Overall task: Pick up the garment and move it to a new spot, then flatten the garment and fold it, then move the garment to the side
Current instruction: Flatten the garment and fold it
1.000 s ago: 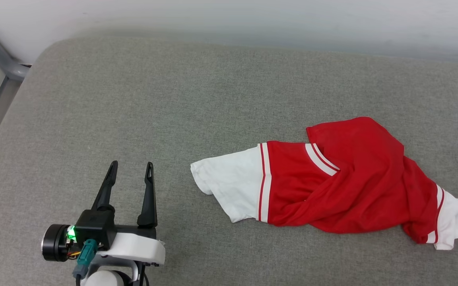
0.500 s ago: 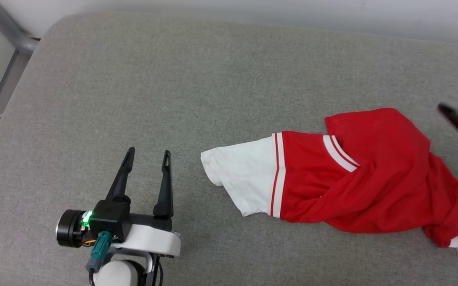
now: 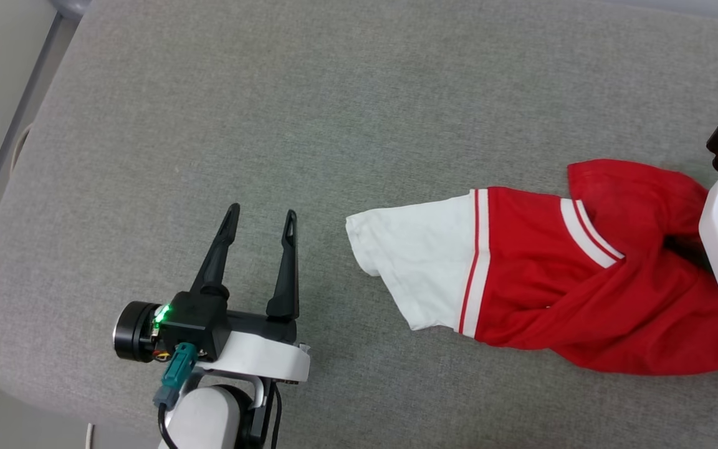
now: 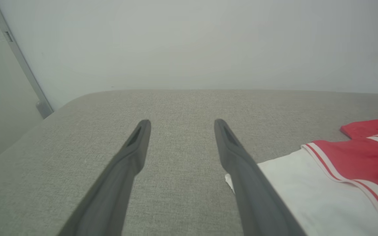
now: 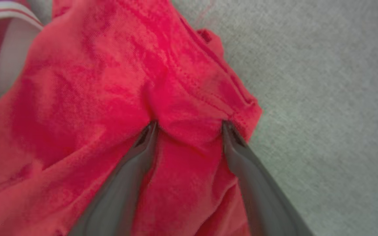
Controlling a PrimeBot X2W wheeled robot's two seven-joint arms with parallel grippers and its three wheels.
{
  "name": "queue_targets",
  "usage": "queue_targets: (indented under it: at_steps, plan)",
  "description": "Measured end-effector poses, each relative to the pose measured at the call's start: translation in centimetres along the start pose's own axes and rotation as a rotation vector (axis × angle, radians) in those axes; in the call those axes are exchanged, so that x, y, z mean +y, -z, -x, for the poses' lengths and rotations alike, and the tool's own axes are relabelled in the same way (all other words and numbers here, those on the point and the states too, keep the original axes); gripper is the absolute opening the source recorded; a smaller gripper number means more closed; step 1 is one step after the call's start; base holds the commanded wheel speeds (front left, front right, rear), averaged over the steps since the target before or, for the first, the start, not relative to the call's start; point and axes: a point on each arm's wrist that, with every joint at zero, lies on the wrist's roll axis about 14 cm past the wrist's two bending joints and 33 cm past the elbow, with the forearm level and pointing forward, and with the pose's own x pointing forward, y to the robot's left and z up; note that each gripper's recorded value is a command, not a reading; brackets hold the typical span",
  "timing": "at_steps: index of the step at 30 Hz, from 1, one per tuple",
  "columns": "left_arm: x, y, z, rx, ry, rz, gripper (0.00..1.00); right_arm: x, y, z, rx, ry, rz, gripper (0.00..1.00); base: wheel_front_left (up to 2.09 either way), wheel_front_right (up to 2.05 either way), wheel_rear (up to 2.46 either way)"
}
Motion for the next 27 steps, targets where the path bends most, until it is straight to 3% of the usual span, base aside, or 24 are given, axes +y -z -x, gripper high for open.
queue_targets:
  at_steps: [8, 9, 10, 16, 22, 27]
  plan:
    - [0.6, 0.2, 0.0, 0.009, -0.023, -0.006, 1.0, 0.5, 1.4, -2.2, 0.021, -0.013, 0.0, 1.0, 0.0, 0.0, 0.0]
    - [0.6, 0.2, 0.0, 0.006, -0.023, -0.008, 1.0, 0.5, 1.3, -2.2, 0.005, -0.01, 0.007, 0.46, 0.0, 0.0, 0.0]
    - [0.6, 0.1, -0.1, 0.004, -0.024, -0.008, 1.0, 0.5, 1.2, -2.0, -0.013, -0.007, 0.009, 0.0, 0.0, 0.0, 0.0]
    - [0.4, -0.7, 0.1, -0.02, -0.009, -0.011, 1.0, 1.7, -1.6, -0.1, -0.204, -0.024, 0.023, 0.0, 0.0, 0.0, 0.0]
    - [0.4, -1.5, 1.3, -0.036, -0.007, -0.01, 1.0, 2.9, -5.8, 6.1, -0.475, -0.025, 0.087, 0.0, 0.0, 0.0, 0.0]
    - [0.2, -2.0, 2.5, -0.05, 0.004, 0.003, 1.0, 5.0, -4.3, 10.2, -0.58, -0.062, 0.099, 0.0, 0.0, 0.0, 0.0]
